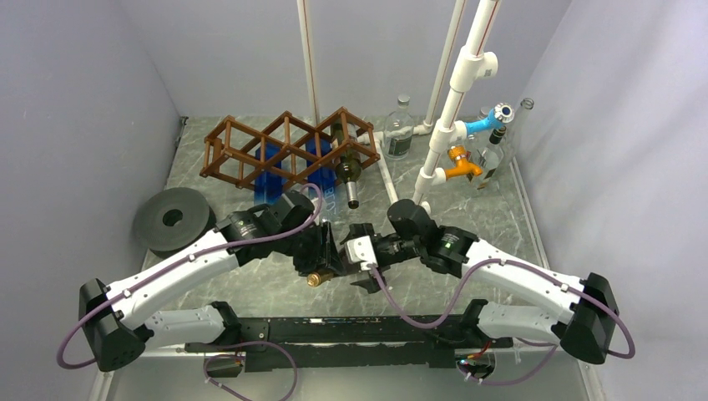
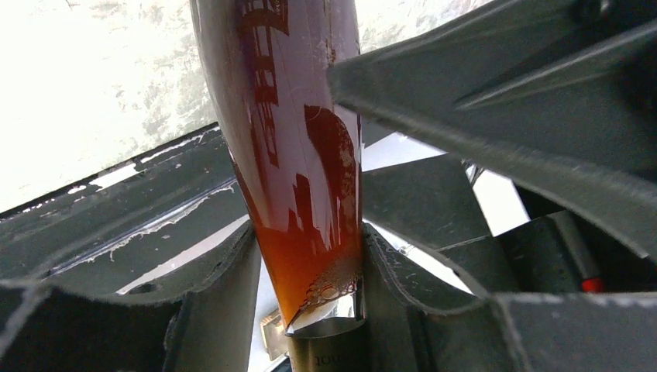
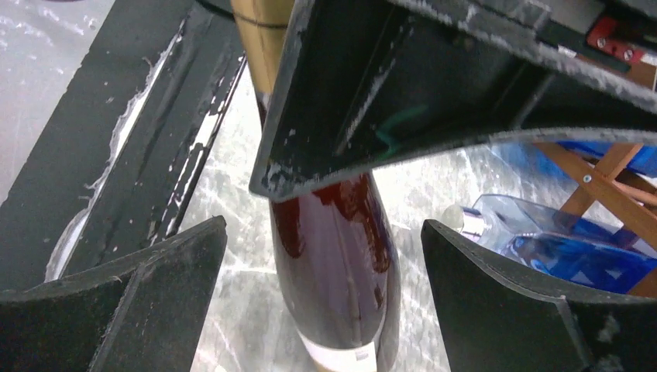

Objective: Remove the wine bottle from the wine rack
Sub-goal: Place the wine bottle at the center of the board.

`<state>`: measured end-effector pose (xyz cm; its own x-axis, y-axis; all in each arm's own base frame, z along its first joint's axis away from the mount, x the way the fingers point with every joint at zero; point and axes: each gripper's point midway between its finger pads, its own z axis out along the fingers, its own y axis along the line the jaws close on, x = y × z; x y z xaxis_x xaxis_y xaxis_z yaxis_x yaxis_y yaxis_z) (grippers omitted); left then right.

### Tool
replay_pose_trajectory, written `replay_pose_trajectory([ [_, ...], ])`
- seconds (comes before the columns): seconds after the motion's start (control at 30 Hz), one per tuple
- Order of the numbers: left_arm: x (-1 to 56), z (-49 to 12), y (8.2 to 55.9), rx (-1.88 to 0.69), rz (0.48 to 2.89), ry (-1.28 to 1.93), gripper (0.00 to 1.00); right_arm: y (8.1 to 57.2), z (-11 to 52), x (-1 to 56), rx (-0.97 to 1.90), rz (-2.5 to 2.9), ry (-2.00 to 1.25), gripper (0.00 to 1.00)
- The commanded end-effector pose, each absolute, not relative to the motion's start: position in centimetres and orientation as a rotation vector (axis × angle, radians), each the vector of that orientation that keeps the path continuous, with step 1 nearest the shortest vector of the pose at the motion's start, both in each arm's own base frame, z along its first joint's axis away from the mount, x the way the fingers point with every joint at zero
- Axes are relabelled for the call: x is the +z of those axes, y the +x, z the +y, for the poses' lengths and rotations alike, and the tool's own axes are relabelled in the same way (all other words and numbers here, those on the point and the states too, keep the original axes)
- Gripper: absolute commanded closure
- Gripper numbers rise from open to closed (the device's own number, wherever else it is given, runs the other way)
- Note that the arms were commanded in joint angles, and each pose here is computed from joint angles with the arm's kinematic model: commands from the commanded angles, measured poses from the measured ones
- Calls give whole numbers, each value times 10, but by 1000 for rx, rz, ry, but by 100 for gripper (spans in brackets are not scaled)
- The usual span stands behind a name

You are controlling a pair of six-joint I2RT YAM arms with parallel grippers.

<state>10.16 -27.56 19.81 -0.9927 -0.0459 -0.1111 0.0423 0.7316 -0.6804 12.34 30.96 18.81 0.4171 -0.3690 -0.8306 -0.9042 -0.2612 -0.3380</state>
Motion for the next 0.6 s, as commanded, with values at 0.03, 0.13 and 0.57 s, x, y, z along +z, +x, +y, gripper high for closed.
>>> replay_pose_trajectory([
  [0.03, 313, -316, 117, -1543, 2372, 153, 100, 130, 333, 201, 799, 1035, -1733, 0],
  [0.13, 314, -318, 117, -1558, 2356, 151, 100, 128, 336, 194, 837, 1048, -1720, 0],
  [0.57, 313, -325, 119, -1601, 2328, 161, 100, 129, 339, 167, 845, 1024, -1727, 11],
])
